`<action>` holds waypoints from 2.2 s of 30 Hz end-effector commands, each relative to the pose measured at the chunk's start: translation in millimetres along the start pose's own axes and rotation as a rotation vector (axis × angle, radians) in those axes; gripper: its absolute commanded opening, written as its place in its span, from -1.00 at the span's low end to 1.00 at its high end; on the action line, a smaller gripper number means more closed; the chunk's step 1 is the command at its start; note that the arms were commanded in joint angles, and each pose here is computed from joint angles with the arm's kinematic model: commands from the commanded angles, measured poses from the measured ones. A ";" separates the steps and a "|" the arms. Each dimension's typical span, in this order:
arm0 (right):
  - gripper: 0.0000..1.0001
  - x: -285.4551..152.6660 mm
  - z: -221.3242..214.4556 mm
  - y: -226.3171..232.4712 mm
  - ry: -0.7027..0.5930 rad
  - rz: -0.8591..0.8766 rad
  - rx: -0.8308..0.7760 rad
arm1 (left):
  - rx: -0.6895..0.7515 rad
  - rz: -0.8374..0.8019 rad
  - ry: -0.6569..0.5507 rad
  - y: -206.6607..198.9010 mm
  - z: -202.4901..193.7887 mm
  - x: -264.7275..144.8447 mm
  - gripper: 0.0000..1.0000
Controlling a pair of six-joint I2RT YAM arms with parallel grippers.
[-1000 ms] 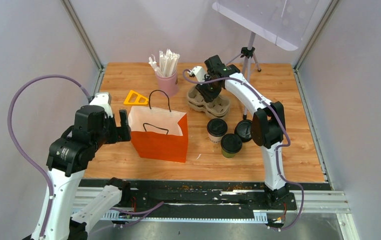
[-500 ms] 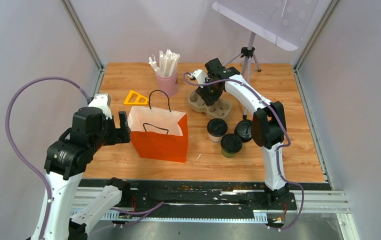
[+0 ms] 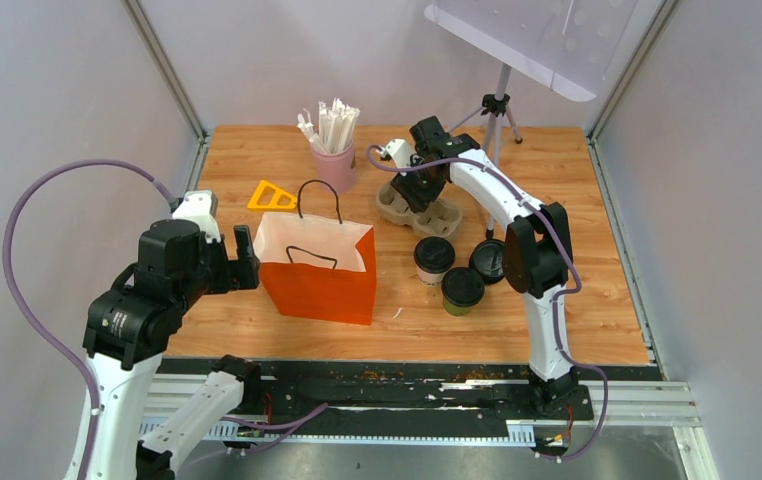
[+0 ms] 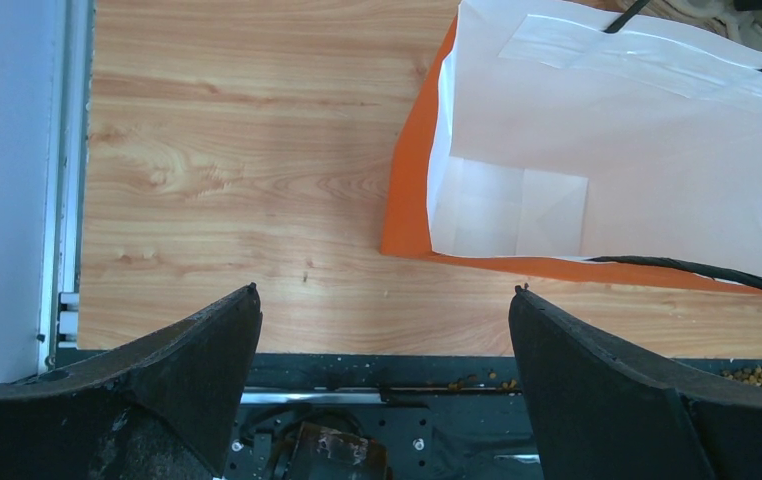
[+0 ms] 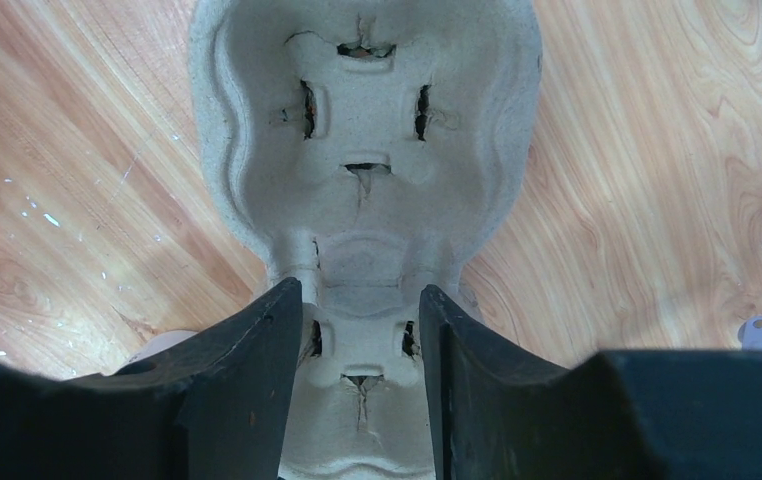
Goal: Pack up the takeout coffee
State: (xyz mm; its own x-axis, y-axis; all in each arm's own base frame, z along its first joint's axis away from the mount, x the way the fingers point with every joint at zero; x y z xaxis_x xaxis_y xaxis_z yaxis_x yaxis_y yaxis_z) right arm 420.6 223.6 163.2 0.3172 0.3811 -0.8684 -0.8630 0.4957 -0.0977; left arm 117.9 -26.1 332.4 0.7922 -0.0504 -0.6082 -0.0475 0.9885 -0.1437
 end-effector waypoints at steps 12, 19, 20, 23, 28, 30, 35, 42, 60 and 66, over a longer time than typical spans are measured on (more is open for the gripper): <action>-0.11 5.0 9.3 -6.4 -0.034 -0.019 -0.034 | 0.010 -0.020 -0.022 -1.2 4.4 -5.7 1.00; -0.21 4.6 12.6 -6.7 -0.047 -0.011 -0.036 | 0.005 -0.019 -0.027 -0.6 4.3 -7.2 1.00; -0.20 4.8 12.7 -6.3 -0.046 -0.010 -0.036 | 0.005 -0.019 -0.026 -0.5 3.7 -7.2 1.00; -0.17 7.4 11.5 -6.4 -0.041 -0.008 -0.034 | 0.004 -0.020 -0.028 -0.2 3.1 -7.7 1.00; -0.29 7.0 11.5 -6.3 -0.039 -0.006 -0.035 | 0.004 -0.020 -0.030 -0.1 3.5 -8.5 1.00; -0.31 3.9 12.9 -7.2 -0.044 -0.013 -0.037 | 0.005 -0.019 -0.030 0.1 3.4 -8.4 1.00; -0.34 -7.0 18.7 -8.8 -0.064 -0.031 -0.047 | 0.007 -0.021 -0.025 -0.3 2.4 -6.6 1.00; -0.36 -19.6 26.1 -11.7 -0.088 -0.056 -0.055 | 0.001 -0.031 -0.026 -1.6 1.5 -5.7 1.00; -0.40 -106.6 52.1 -4.9 -0.224 -0.141 0.015 | -0.021 -0.039 -0.010 -5.7 1.6 1.4 1.00; -0.38 -170.9 65.9 10.1 -0.341 -0.167 0.085 | -0.018 -0.030 -0.019 -8.1 11.5 4.6 1.00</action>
State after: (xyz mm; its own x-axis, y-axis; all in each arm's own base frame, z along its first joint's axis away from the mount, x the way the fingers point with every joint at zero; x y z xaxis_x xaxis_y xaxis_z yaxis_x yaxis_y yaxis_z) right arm 409.4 218.8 266.3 0.4810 0.4488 -0.7531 -0.8022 0.5720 -0.1714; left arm 118.3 -29.1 332.1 0.7900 -0.0705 -0.6090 -0.0380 0.9858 -0.1634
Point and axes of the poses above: each gripper's point midway between its finger pads, its own x axis out along the fingers, its own y axis along the line the jaws close on, z = x × y, the point moved 6 cm from there along -x, back along the fingers, and after that the axes turned 3 degrees about -x, right-handed, at the moved point
